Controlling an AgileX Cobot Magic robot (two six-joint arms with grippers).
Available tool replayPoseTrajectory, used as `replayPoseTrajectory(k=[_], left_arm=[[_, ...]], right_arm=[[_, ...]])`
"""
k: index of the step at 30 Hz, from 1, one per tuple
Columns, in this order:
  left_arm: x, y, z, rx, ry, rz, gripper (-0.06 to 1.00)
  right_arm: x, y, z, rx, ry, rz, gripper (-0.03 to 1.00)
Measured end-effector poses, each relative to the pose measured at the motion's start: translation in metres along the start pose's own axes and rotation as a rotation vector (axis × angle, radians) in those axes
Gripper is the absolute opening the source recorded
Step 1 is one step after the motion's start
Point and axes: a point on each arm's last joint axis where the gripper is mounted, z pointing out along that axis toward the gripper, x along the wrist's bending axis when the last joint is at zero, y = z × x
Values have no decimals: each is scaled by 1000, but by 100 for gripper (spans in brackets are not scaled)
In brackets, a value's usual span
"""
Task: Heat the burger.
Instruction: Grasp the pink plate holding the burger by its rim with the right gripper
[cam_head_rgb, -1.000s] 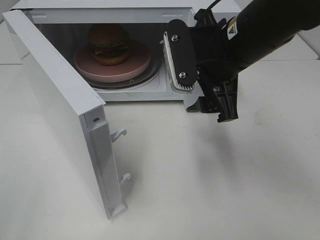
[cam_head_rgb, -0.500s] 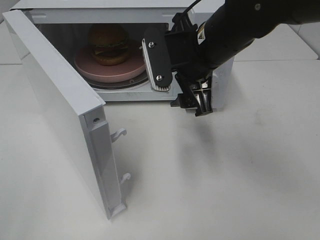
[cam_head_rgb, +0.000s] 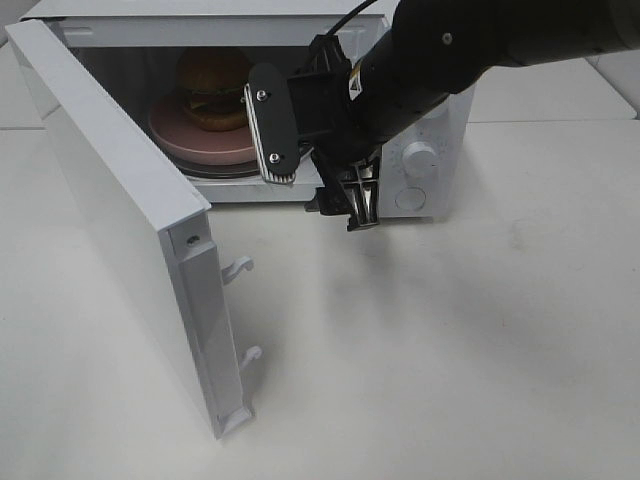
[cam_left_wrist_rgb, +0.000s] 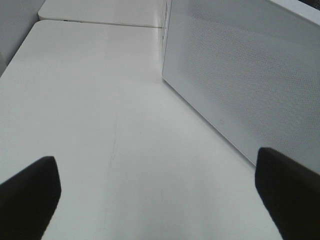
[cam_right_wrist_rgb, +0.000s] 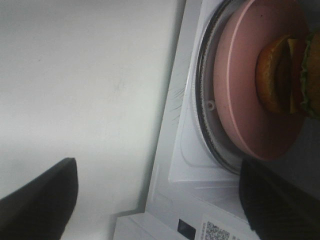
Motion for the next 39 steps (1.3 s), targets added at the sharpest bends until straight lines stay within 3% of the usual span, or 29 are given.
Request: replayPoseTrajectory(k=[39], left_arm=[[0,0,0,0,0,0,99]], right_arm=[[-37,14,95,34,-35,67,79]])
